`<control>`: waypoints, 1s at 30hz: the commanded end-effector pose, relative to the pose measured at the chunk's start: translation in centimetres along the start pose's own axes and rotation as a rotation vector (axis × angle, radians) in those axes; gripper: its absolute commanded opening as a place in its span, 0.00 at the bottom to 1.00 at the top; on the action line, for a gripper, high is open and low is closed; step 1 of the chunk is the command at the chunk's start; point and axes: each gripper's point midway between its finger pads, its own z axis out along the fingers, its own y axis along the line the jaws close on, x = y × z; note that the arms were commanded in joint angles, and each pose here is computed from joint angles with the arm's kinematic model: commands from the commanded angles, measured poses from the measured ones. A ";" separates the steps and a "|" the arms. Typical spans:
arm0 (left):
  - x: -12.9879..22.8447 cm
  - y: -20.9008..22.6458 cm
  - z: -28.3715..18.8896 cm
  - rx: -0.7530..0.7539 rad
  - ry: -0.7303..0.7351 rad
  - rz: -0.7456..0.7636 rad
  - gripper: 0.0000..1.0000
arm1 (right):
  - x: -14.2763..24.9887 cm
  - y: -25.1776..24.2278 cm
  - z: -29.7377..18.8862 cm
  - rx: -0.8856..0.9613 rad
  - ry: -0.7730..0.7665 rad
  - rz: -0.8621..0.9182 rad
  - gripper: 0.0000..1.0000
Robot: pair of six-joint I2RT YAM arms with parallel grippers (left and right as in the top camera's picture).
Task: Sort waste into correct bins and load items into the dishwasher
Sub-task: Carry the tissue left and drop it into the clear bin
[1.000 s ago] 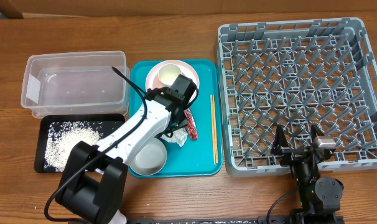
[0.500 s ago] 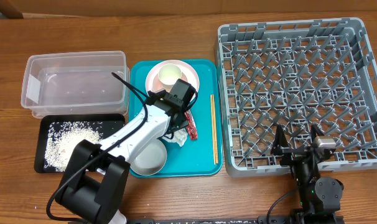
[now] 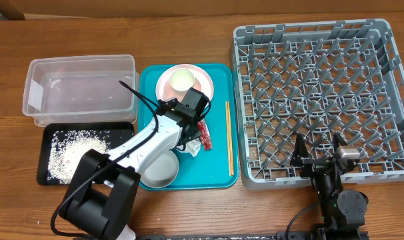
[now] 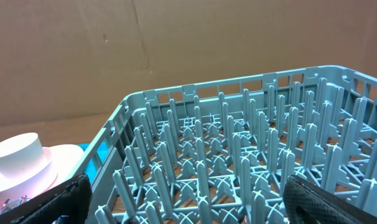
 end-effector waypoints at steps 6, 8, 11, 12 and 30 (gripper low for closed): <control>0.5 0.5 1.4 -0.039 0.007 -0.003 0.55 | 0.1 0.0 0.0 -0.002 -0.006 -0.003 1.00; 0.7 0.4 1.8 -0.040 0.018 -0.001 0.55 | 0.1 0.0 0.0 -0.002 -0.006 -0.003 1.00; 0.8 0.3 1.9 -0.035 0.023 -0.002 0.47 | 0.1 0.0 0.0 -0.002 -0.006 -0.003 1.00; 0.8 0.3 1.9 -0.034 0.022 -0.002 0.44 | 0.1 0.0 0.0 -0.002 -0.006 -0.003 1.00; -5.6 -2.7 -6.2 0.070 -0.110 0.128 0.04 | 0.1 0.0 0.0 -0.002 -0.006 -0.003 1.00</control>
